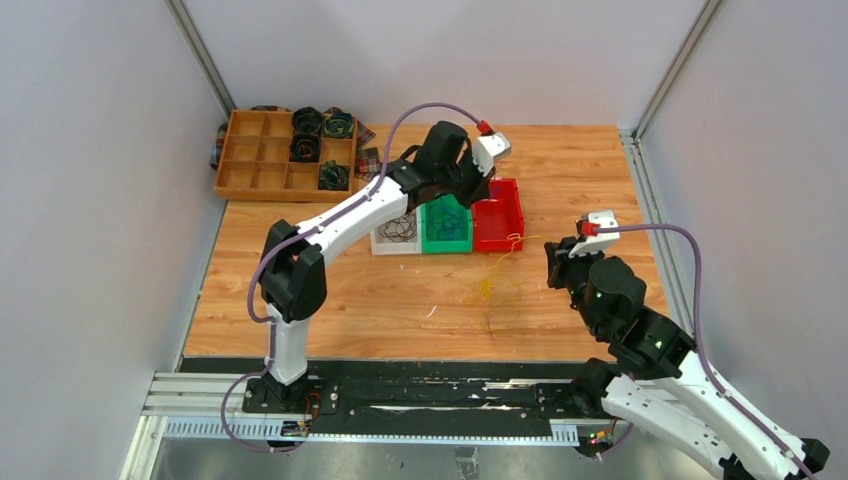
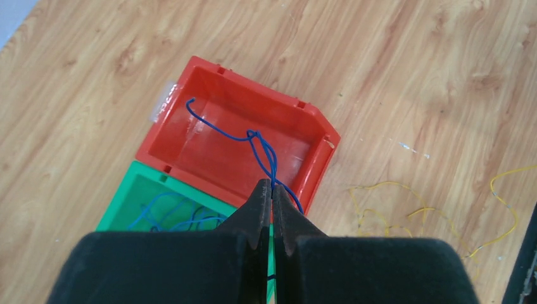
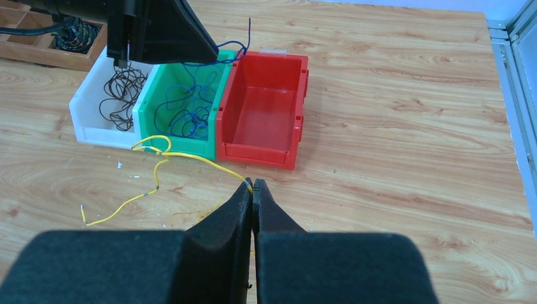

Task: Untangle the cables
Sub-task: Place the cable in the bin.

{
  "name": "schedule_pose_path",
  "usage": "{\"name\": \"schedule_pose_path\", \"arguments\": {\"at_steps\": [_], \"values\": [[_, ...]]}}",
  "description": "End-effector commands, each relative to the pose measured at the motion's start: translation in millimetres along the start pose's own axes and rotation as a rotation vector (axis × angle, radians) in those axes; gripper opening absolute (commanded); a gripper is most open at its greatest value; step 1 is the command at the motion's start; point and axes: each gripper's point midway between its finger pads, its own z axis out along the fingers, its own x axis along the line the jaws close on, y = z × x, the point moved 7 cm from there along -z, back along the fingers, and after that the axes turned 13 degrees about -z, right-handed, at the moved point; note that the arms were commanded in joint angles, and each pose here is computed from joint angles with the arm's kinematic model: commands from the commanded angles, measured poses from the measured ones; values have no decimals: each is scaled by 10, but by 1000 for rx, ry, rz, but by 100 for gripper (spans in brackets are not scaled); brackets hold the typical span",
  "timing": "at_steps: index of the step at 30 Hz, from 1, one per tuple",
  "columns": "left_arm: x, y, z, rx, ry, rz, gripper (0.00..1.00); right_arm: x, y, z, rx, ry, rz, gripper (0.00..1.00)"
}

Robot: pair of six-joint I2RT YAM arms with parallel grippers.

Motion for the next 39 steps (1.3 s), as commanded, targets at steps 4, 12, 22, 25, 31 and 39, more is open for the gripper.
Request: {"name": "schedule_pose_path", "arguments": {"at_steps": [4,12,22,25,31,39], "values": [[191,-113,38,-23,70,-52,0,-60,-28,5,-6,-44,17,1],[706,-792,-80,138,280,108,0,-58,-51,21,5,-49,13,1],[795,-946,149,218,261,192,9,-5,-71,78,31,-39,25,0],[676,-755,-25,249,150,194,66,0,-69,86,37,-35,23,0],[171,-453,-799,270,-204,244,98,75,32,154,36,24,22,1],[-478,-178,-1397,124,-486,194,98,293,140,413,70,178,47,1]]}}
